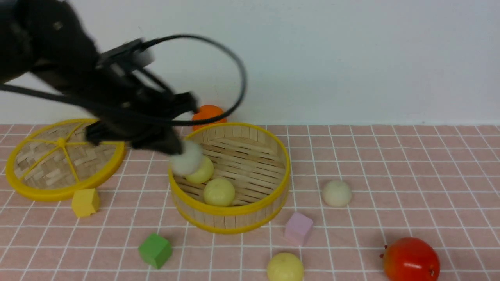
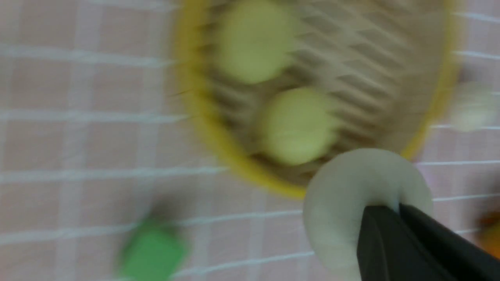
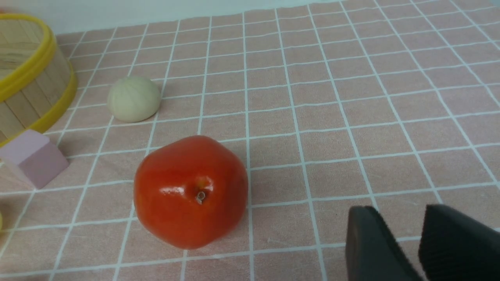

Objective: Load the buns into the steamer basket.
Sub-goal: Use the left arm to put the steamed stuffed bun into the steamer, then use the left arm to grab a steamed stuffed bun

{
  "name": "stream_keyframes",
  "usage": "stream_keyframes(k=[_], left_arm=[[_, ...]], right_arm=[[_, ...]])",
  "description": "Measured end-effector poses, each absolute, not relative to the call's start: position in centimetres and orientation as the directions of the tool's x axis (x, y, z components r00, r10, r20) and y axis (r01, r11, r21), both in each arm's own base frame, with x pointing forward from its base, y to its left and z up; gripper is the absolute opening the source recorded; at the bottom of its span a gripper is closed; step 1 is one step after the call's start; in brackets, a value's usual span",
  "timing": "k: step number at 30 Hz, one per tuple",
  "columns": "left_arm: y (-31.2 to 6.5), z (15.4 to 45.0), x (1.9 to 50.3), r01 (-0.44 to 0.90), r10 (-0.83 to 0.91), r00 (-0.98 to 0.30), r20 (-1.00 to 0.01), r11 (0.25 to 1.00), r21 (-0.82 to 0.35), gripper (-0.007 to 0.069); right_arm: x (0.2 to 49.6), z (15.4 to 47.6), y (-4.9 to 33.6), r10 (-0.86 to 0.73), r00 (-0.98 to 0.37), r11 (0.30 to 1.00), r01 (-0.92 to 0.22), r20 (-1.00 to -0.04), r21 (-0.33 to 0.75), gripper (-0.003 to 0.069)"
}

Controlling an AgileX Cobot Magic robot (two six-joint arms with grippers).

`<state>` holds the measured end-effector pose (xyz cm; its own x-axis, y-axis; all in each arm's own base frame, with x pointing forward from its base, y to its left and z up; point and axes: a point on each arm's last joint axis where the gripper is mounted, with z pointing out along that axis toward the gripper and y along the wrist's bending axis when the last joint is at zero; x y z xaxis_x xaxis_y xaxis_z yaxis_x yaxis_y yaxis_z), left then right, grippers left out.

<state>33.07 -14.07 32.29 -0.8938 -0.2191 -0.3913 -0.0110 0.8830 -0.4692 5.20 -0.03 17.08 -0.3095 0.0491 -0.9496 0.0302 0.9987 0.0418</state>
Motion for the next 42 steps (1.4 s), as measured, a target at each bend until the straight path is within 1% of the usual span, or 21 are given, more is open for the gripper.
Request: stream_keyframes(k=[1,4,7,9,10,12,14,15,17,18,20,24,27,28,30,31,32,33,36,39,42], left_arm=[[-14.3,32.3,33.1,-0.006,-0.215,-0.894,-0.393,0.883,-0.470,0.0013],[-18.0,30.8,34.8,0.048,-0.164,-0.906,-0.391,0.876,-0.480,0.0013],[-20.3,27.9,37.0,0.054,-0.133,-0.924,-0.358,0.882,-0.468,0.0013],[-21.1,26.2,38.2,0.047,-0.128,-0.932,-0.340,0.886,-0.461,0.0013],[-21.1,26.1,38.4,0.046,-0.128,-0.932,-0.339,0.886,-0.461,0.0013],[-21.9,23.6,40.0,0.031,-0.127,-0.940,-0.316,0.893,-0.449,0.0013],[-22.1,22.8,40.4,0.021,-0.131,-0.943,-0.307,0.894,-0.447,0.0013],[-22.3,21.6,40.9,-0.004,-0.144,-0.948,-0.282,0.896,-0.444,0.0021],[-22.4,20.9,41.1,-0.032,-0.162,-0.952,-0.259,0.895,-0.444,0.0031],[-22.5,20.5,41.1,-0.059,-0.181,-0.955,-0.236,0.894,-0.445,0.0054],[-22.5,20.6,41.2,-0.072,-0.193,-0.954,-0.228,0.891,-0.448,0.0105],[-22.3,21.6,41.6,-0.041,-0.168,-0.948,-0.272,0.907,-0.418,0.0242],[-21.3,23.1,42.4,-0.019,-0.153,-0.934,-0.322,0.924,-0.383,0.0363],[-20.3,24.3,42.9,-0.017,-0.158,-0.921,-0.355,0.930,-0.368,0.0392],[-18.6,25.9,43.8,-0.028,-0.179,-0.900,-0.398,0.934,-0.357,0.0415],[-18.3,26.1,43.9,-0.030,-0.182,-0.897,-0.402,0.934,-0.355,0.0415],[-16.5,27.5,44.7,-0.052,-0.215,-0.874,-0.436,0.933,-0.356,0.0419],[-15.5,28.0,45.1,-0.066,-0.234,-0.862,-0.450,0.932,-0.358,0.0419],[-11.7,28.9,46.3,-0.139,-0.312,-0.826,-0.469,0.920,-0.367,0.0401],[-8.7,28.3,47.3,-0.196,-0.363,-0.800,-0.477,0.910,-0.364,0.0379],[-6.9,26.9,48.4,-0.211,-0.369,-0.789,-0.491,0.913,-0.349,0.0357]], right_arm=[[5.2,17.1,0.0,0.049,-0.310,0.999,0.030,-0.950,0.042,0.0239],[5.2,17.1,0.0,0.049,-0.310,0.999,0.030,-0.950,0.042,0.0239],[5.2,17.1,0.0,0.049,-0.310,0.999,0.030,-0.950,0.042,0.0239],[5.2,17.1,0.0,0.049,-0.310,0.999,0.030,-0.950,0.042,0.0239],[5.2,17.1,0.0,0.049,-0.310,0.999,0.030,-0.950,0.042,0.0239],[5.2,17.1,0.0,0.049,-0.310,0.999,0.030,-0.950,0.042,0.0239],[5.2,17.1,0.0,0.049,-0.310,0.999,0.030,-0.950,0.042,0.0239],[5.2,17.1,0.0,0.049,-0.310,0.999,0.030,-0.950,0.042,0.0239],[5.2,17.1,0.0,0.049,-0.310,0.999,0.030,-0.950,0.042,0.0239],[5.2,17.1,0.0,0.049,-0.310,0.999,0.030,-0.950,0.042,0.0239],[5.2,17.1,0.0,0.049,-0.310,0.999,0.030,-0.950,0.042,0.0239],[5.2,17.1,0.0,0.049,-0.310,0.999,0.030,-0.950,0.042,0.0239],[5.2,17.1,0.0,0.049,-0.310,0.999,0.030,-0.950,0.042,0.0239],[5.2,17.1,0.0,0.049,-0.310,0.999,0.030,-0.950,0.042,0.0239],[5.2,17.1,0.0,0.049,-0.310,0.999,0.030,-0.950,0.042,0.0239],[5.2,17.1,0.0,0.049,-0.310,0.999,0.030,-0.950,0.042,0.0239],[5.2,17.1,0.0,0.049,-0.310,0.999,0.030,-0.950,0.042,0.0239],[5.2,17.1,0.0,0.049,-0.310,0.999,0.030,-0.950,0.042,0.0239],[5.2,17.1,0.0,0.049,-0.310,0.999,0.030,-0.950,0.042,0.0239],[5.2,17.1,0.0,0.049,-0.310,0.999,0.030,-0.950,0.042,0.0239],[5.2,17.1,0.0,0.049,-0.310,0.999,0.030,-0.950,0.042,0.0239]])
